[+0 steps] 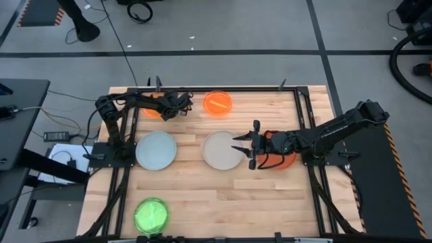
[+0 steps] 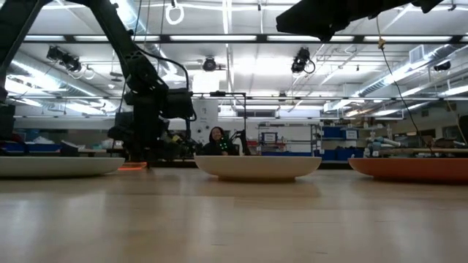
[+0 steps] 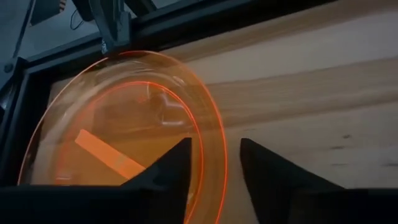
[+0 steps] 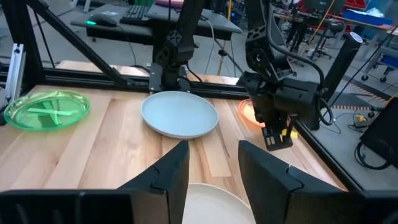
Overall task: Stack plastic plates
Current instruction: Stack the left light orange plate on top of the right light orange plate
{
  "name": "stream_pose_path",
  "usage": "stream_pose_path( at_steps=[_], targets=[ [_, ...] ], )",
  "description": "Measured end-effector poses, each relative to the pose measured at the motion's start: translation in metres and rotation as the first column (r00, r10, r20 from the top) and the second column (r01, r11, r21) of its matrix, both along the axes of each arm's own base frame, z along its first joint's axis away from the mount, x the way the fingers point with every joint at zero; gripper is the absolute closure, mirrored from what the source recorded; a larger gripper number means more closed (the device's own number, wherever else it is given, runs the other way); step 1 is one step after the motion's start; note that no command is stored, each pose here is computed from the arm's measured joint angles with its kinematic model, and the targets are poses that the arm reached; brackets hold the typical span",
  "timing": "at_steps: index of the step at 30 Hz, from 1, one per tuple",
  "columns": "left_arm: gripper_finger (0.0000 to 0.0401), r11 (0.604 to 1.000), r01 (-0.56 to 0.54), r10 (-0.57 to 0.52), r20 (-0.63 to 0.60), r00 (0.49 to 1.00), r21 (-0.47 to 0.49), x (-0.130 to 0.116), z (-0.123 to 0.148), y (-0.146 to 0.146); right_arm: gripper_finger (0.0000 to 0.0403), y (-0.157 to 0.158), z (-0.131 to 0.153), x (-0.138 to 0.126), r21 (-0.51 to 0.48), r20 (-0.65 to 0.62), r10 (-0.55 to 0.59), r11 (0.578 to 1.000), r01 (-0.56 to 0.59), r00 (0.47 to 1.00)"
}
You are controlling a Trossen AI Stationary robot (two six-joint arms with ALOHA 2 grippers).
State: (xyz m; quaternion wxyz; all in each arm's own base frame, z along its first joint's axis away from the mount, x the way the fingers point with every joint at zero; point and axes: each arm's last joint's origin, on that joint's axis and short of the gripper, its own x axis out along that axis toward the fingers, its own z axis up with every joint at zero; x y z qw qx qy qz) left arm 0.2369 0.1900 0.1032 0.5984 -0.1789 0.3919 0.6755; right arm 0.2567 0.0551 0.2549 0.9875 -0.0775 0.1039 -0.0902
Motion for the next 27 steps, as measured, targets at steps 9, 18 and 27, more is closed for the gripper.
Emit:
stream_pose_path(
  at_steps=[9,18,27],
  targets=[
    [0.0387,1.000,-0.014,0.014,0.017,1.000,0.023,0.001,0.000,0.000,0.0254,0.000,0.000,0.000,0.000,0.000,0.000,1.000,0.000,1.000],
    [0.0394,0.999,-0.016,0.015,0.044,0.999,0.044,0.010,0.001,-0.016,0.0254,0.000,0.000,0.000,-0.009,-0.001,0.002,1.000,-0.002,1.000],
    [0.0397,0.993,0.049,-0.053,0.029,0.998,0.110,0.026,0.003,-0.041,0.0254,0.000,0.000,0.000,-0.018,-0.004,0.005,1.000,-0.005,1.000]
  ],
)
